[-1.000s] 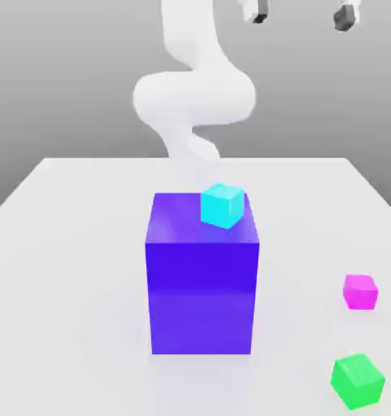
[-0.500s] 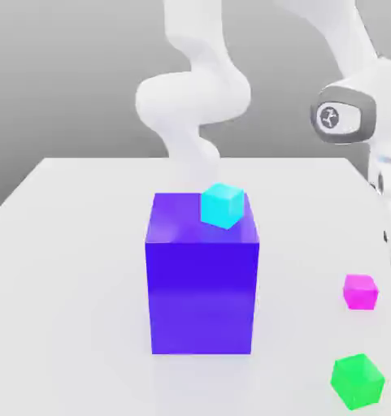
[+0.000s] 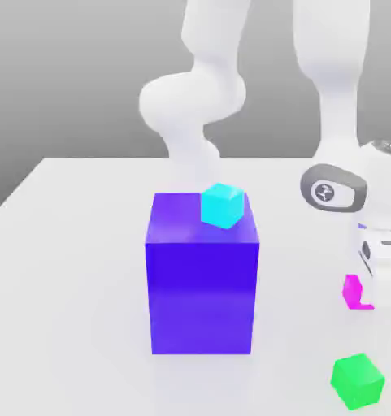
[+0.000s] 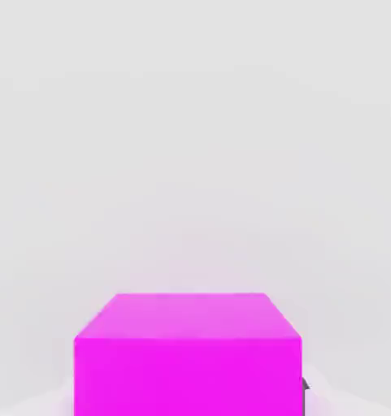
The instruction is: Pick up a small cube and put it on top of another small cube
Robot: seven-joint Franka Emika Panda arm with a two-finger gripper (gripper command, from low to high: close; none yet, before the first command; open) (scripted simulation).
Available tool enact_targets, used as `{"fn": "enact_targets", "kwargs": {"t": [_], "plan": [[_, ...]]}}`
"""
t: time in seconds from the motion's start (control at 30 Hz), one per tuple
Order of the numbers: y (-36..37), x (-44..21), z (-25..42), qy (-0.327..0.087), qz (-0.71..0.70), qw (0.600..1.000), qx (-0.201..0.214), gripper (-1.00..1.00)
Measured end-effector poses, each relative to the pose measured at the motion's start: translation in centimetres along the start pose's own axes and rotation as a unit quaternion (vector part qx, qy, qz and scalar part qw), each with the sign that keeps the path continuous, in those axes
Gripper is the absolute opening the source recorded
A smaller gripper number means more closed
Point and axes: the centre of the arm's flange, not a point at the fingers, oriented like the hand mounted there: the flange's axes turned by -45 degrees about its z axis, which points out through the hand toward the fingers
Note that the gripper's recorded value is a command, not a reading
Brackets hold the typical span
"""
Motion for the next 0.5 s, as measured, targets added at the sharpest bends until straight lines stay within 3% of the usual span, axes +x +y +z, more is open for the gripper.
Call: {"fn": "enact_targets", "kwargs": {"t": [0.23, 0.5], "plan": [[1.1, -0.1, -6.2, -0.001, 0.01, 1.0, -0.001, -1.0], [17.3, -4.7, -10.4, 0.0, 0.149, 0.989, 0.0, -1.0]]}}
